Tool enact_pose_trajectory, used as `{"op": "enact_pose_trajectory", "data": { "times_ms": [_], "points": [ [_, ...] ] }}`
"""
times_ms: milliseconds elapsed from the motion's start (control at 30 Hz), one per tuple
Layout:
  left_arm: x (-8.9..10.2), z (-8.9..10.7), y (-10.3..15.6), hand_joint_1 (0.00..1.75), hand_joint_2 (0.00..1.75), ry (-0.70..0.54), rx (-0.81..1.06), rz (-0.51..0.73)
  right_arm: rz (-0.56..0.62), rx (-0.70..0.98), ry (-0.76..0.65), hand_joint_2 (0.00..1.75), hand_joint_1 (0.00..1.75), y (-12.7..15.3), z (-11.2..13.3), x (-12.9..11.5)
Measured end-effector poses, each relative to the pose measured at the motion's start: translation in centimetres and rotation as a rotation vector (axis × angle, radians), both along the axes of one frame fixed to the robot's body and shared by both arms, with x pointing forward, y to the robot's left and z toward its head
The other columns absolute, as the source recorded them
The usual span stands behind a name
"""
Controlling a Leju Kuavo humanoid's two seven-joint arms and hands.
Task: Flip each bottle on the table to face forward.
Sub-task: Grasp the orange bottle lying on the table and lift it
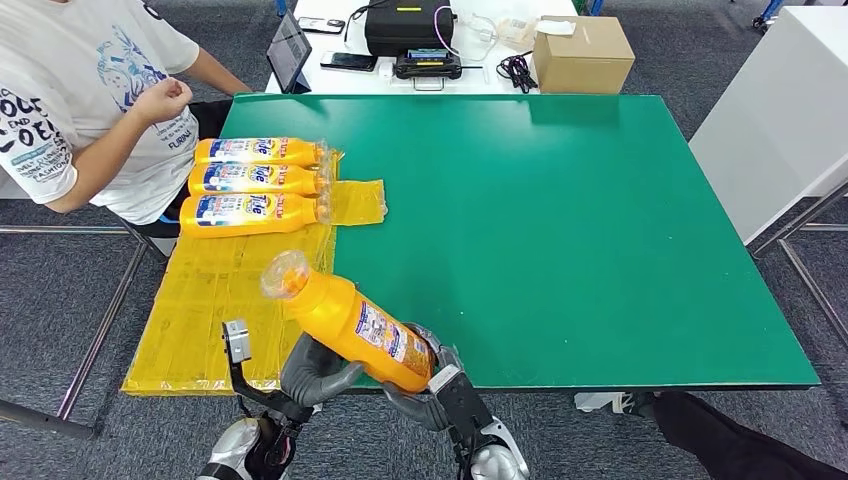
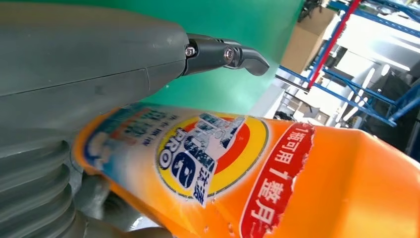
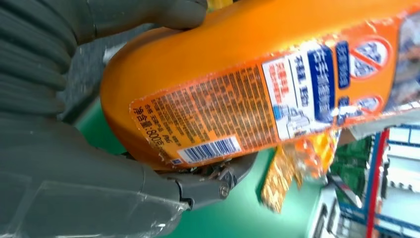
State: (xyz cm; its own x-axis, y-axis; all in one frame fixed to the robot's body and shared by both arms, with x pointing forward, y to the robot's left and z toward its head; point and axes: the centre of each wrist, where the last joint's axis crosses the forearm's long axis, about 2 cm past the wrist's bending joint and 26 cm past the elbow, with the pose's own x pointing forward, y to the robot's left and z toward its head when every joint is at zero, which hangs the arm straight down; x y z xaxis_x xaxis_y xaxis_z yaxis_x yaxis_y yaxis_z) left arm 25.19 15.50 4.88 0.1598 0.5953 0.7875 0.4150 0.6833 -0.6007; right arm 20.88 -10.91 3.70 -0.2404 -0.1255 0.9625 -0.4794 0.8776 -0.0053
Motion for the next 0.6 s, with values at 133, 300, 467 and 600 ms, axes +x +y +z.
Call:
{"op": "enact_pose_trajectory", "data": {
  "times_ms": [133,300,467,600],
  "points": [
    [0.0,0.3,-0.2,0.00,1.75,-0.038,-0.005,0.014,0.067,0.037,0.041,1.75,1.75,1.4,-0.7,-0.4],
    [-0.1,0.8,-0.4,0.00,1.75,-0.085,-0.008,0.051,0.137,0.034,0.073,1.75,1.75,2.7,-1.4,-0.8],
    [-0.4,0.8,0.0,0.00,1.75,-0.084,-0.022,0.067,0.177,0.017,0.082,1.75,1.75,3.3,-1.6,-0.6],
    [-0.4,0.7,0.1,0.12,1.75,-0.087,-0.011,0.064,0.198,0.001,0.087,1.75,1.75,3.5,-1.7,-0.4]
  ]
}}
